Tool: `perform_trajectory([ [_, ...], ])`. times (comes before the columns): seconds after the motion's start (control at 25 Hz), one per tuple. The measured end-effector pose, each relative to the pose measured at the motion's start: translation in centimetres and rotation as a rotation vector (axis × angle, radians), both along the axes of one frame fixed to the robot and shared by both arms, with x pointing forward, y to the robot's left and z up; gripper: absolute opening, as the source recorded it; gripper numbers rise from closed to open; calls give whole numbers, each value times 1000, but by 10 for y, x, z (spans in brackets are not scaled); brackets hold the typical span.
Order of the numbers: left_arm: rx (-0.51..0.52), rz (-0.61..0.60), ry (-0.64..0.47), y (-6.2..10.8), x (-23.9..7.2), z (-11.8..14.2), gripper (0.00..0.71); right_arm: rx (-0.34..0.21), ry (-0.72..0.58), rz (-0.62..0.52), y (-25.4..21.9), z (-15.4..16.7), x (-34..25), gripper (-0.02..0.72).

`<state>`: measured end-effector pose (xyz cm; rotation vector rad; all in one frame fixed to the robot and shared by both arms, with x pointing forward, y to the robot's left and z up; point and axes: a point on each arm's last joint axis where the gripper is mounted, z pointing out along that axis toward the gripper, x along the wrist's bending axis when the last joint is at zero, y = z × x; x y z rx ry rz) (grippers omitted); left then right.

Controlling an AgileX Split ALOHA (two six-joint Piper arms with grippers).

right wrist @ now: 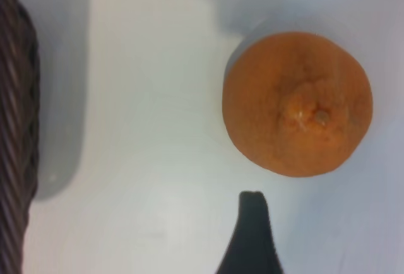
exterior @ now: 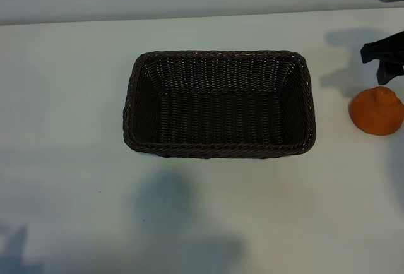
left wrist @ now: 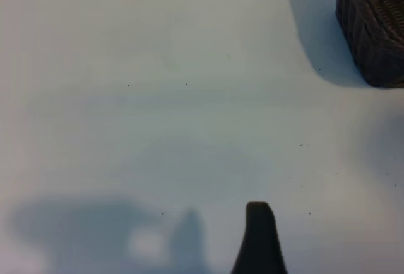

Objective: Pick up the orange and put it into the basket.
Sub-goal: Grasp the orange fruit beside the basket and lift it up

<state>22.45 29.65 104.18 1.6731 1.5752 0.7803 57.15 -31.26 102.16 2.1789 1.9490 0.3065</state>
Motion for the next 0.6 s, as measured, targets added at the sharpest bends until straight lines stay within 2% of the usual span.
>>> perform_trajectory([
  [0.6, 0, 0, 0, 0, 0, 0, 552, 18, 65, -15, -3, -55, 25, 549],
])
